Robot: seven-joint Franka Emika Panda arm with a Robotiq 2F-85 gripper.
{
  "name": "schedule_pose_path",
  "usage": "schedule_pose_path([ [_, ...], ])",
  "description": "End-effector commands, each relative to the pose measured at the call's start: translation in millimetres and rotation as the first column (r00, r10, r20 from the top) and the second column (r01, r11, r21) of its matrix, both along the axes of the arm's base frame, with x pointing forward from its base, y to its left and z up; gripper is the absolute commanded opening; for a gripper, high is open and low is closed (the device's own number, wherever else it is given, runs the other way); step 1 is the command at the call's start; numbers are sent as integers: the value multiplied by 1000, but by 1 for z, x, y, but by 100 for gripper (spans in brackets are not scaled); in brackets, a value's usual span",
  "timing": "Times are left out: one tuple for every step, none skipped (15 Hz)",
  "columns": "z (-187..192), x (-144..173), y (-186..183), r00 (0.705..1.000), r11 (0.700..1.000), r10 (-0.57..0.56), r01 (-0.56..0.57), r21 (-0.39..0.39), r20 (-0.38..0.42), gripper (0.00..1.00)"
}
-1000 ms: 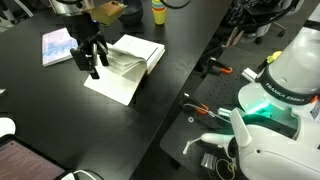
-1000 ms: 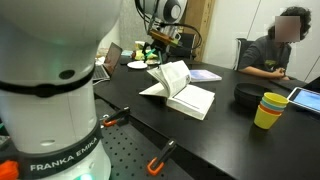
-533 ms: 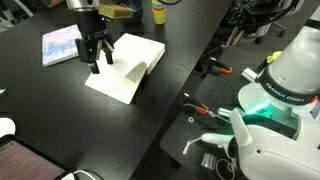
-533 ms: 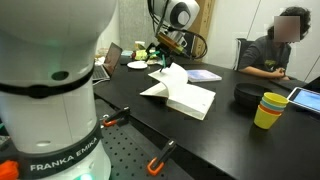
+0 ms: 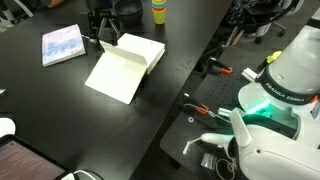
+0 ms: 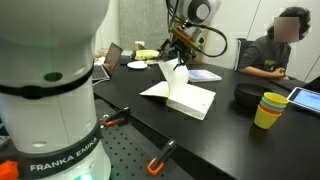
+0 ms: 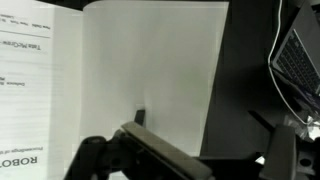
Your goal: Open the orange book then flip some pages.
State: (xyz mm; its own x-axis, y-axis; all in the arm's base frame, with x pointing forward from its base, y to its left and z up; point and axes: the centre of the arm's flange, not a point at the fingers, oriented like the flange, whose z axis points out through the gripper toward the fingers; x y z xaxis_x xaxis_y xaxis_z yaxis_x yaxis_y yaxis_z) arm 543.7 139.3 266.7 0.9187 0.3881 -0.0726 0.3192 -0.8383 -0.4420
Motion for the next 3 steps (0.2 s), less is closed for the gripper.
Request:
schedule_pose_path([
  [9,2,-20,998,998,-58,58,-21,-23,100],
  [9,2,-25,996,997,-78,77,-25,-33,100],
  [9,1,-29,995,996,-86,85,-26,-44,100],
])
